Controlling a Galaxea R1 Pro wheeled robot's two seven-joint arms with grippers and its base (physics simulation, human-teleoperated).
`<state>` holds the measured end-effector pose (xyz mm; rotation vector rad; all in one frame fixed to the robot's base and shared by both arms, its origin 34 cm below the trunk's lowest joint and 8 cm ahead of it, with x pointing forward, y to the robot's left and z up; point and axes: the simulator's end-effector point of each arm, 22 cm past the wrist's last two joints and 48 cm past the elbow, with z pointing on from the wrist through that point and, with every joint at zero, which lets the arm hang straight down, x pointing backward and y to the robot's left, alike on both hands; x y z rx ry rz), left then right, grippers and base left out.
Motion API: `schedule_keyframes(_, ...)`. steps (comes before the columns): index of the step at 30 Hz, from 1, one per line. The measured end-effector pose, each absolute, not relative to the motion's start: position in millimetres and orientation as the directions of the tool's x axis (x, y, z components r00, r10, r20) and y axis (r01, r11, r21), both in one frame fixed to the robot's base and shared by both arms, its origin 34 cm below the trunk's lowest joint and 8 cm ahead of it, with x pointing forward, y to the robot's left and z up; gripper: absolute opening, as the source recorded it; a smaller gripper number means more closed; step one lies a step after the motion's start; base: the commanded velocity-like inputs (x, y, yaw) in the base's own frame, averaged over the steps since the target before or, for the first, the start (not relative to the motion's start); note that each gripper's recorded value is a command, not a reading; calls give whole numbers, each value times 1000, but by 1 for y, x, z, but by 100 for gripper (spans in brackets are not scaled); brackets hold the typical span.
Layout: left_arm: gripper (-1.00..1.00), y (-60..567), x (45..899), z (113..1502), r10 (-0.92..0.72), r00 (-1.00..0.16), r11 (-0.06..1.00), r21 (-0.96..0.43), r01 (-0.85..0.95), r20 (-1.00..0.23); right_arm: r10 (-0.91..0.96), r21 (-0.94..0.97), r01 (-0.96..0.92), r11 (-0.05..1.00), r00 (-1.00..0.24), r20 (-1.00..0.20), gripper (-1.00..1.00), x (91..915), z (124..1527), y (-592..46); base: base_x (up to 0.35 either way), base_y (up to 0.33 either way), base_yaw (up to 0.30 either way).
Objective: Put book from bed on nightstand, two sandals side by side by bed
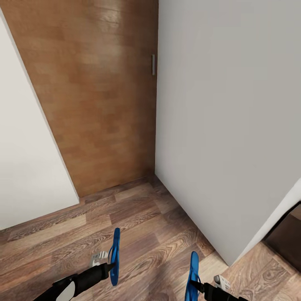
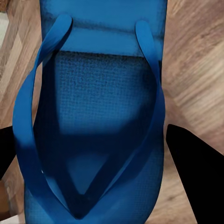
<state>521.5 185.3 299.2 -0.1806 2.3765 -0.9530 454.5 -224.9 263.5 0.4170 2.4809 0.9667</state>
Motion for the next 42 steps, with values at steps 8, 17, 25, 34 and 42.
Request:
schedule_keyframes(8,-100,185,526,317,-322,-830,737,-671,82,-455,426,695,116,710,-856,-292,-100,459,281,-225,0,0,0)
schedule_keyframes(17,-100,185,531,337,-322,-831,737,-671,82,-455,426,694,117,710,-856,-292,-100,464,301,-225,0,0,-9)
schedule_keyframes(25,-100,185,534,348,-322,-830,737,-671,82,-455,426,694,116,710,-856,-292,-100,467,313,-225,0,0,-142)
schedule_keyframes(34,-100,185,535,350,-322,-828,737,-671,84,-458,426,695,114,710,-855,-295,-100,468,314,-226,0,0,-193)
schedule_keyframes(42,-100,185,536,352,-322,-827,738,-669,86,-462,426,695,111,710,-854,-298,-100,469,316,-226,0,0,-195)
